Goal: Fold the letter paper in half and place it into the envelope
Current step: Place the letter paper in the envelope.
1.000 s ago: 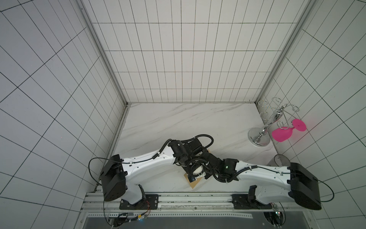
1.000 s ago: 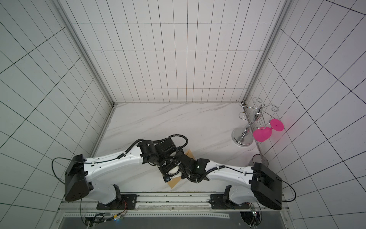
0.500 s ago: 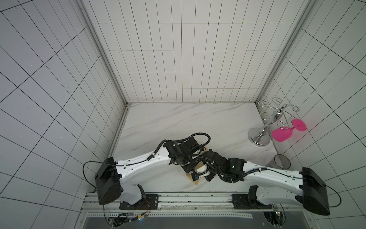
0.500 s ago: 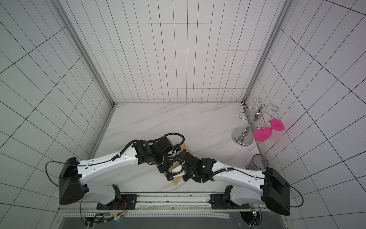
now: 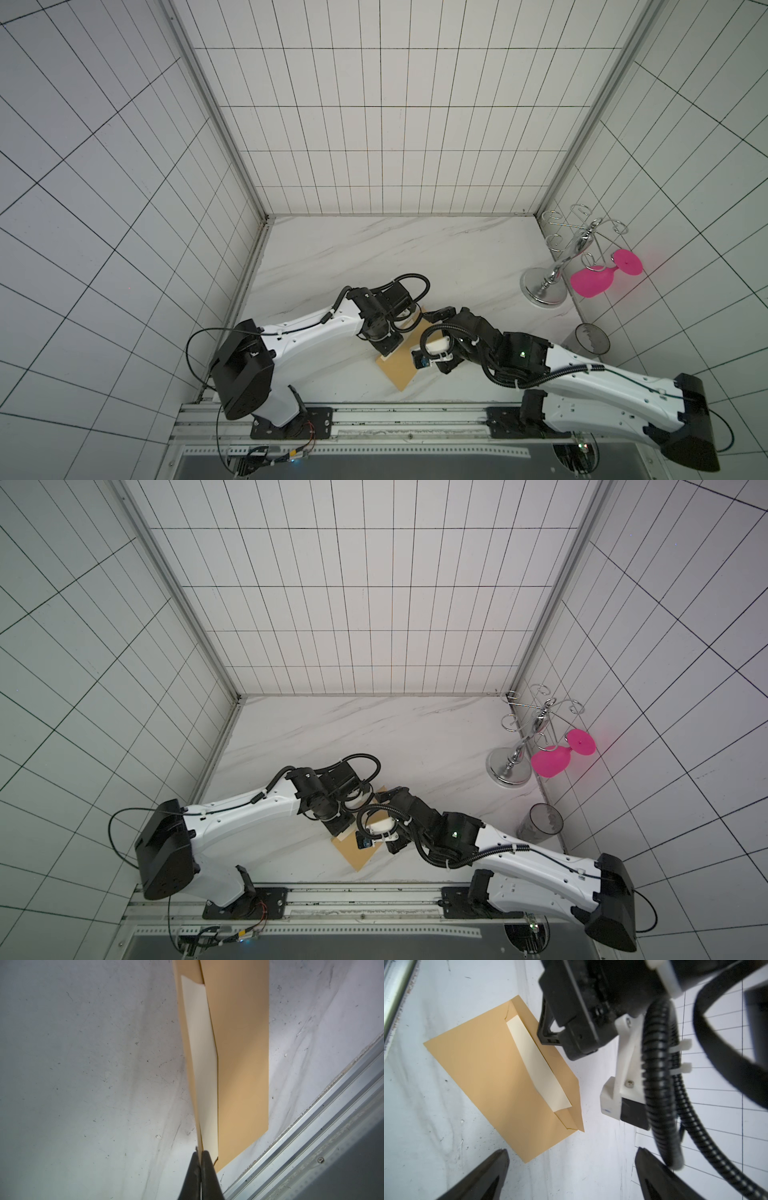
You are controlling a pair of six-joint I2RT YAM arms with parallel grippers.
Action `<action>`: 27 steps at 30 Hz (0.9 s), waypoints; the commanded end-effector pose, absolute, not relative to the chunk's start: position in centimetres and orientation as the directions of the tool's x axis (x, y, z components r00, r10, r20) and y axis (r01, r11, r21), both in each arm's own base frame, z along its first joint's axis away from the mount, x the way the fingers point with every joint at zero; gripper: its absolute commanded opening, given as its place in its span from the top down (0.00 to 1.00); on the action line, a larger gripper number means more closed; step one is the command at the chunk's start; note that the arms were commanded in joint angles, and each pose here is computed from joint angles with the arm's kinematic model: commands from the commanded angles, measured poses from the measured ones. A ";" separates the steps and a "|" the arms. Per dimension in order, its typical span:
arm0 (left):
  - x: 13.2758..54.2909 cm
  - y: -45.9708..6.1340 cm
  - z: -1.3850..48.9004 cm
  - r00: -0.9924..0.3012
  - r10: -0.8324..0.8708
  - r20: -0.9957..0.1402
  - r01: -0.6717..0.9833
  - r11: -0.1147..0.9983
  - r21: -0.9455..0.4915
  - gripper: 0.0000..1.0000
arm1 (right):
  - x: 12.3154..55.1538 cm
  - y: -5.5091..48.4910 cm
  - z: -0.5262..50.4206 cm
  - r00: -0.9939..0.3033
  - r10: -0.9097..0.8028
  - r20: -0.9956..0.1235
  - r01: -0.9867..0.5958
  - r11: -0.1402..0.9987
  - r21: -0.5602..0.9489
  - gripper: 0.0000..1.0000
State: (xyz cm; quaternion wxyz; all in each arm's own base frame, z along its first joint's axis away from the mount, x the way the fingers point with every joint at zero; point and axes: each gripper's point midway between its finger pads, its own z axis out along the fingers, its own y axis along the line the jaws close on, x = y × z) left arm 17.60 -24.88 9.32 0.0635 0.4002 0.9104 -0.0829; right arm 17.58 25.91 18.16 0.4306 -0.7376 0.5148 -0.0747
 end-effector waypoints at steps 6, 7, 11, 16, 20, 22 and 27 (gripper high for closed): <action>20.9 -24.2 8.1 -0.726 0.670 -0.153 0.684 0.727 -0.063 1.00 | 24.2 22.9 19.4 -0.240 -0.786 -0.569 -0.632 0.572 -0.523 0.07; 21.1 -24.1 8.0 -0.730 0.668 -0.144 0.680 0.731 -0.056 1.00 | 24.4 22.9 18.7 -0.279 -0.770 -0.574 -0.635 0.596 -0.491 0.18; 21.5 -23.8 6.8 -0.753 0.652 -0.082 0.656 0.753 -0.036 1.00 | 25.4 22.6 17.8 -0.431 -0.650 -0.626 -0.576 0.732 -0.363 0.64; 21.6 -24.8 6.6 -0.806 0.586 -0.084 0.592 0.801 -0.094 1.00 | 25.6 22.6 17.4 -0.504 -0.568 -0.650 -0.563 0.787 -0.251 1.00; 21.8 -26.4 7.8 -0.843 0.520 -0.135 0.537 0.823 -0.186 1.00 | 25.6 21.9 16.7 -0.544 -0.546 -0.637 -0.554 0.804 -0.216 1.00; 21.8 -27.1 9.0 -0.854 0.493 -0.169 0.520 0.822 -0.232 1.00 | 25.5 21.8 16.1 -0.570 -0.526 -0.632 -0.554 0.813 -0.177 0.99; 21.2 -28.4 12.0 -0.871 0.436 -0.227 0.490 0.806 -0.333 1.00 | 25.6 22.9 15.9 -0.613 -0.448 -0.651 -0.557 0.830 -0.047 0.90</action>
